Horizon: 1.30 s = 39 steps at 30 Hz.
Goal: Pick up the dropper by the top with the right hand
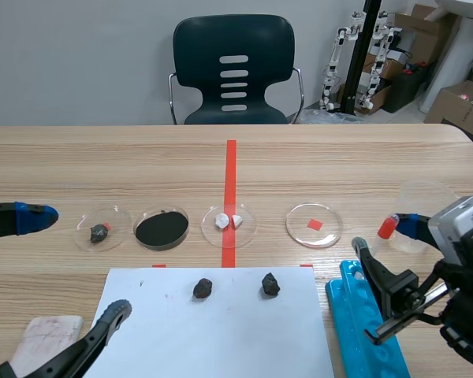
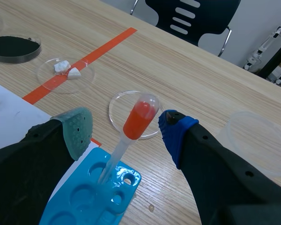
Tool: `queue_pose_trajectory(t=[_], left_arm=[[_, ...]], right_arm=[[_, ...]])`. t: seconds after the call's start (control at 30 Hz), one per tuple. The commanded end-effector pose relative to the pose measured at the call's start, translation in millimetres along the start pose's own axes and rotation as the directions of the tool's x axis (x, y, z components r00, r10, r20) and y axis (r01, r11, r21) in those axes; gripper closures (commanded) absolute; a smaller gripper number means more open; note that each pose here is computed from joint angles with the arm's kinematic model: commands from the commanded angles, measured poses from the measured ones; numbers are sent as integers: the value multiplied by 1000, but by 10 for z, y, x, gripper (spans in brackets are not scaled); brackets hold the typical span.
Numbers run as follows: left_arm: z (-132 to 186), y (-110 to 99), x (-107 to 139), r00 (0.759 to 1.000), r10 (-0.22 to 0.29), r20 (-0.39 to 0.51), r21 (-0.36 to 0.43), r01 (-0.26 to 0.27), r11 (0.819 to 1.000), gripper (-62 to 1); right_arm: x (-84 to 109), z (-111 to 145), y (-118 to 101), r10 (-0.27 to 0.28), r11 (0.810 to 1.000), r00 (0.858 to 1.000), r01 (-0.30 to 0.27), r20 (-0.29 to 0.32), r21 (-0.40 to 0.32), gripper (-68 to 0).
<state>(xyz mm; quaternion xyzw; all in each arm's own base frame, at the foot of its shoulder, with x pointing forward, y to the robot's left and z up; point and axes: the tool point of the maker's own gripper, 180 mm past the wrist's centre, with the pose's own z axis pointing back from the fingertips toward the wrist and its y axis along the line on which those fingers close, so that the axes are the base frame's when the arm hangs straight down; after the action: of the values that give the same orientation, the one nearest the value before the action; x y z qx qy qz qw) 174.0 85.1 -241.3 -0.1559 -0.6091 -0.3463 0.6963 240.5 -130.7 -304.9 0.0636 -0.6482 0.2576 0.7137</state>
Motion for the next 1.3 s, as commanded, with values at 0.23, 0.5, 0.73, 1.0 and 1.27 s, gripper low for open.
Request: queue_pose_trajectory(t=[0.23,0.5,0.73,1.0,1.27], left_arm=[[-10,16,58,1000,3,20,7,-3,1000,-623],[-11,16,52,1000,3,17,7,-3,1000,-623],[-11,16,52,1000,3,17,7,-3,1000,-623],[-11,16,52,1000,3,17,7,-3,1000,-623],[-11,16,52,1000,3,17,7,-3,1000,-623]], right_arm=[[61,2,-13,1,1000,1000,-1,23,-4,-248],[62,1,-14,1,1000,1000,-1,24,-4,-126],[63,0,-14,1,1000,1000,-1,24,-4,-63],[69,-5,-18,2,1000,1000,-2,27,-5,-10],[69,-4,-18,1,1000,1000,-1,27,-5,-2]])
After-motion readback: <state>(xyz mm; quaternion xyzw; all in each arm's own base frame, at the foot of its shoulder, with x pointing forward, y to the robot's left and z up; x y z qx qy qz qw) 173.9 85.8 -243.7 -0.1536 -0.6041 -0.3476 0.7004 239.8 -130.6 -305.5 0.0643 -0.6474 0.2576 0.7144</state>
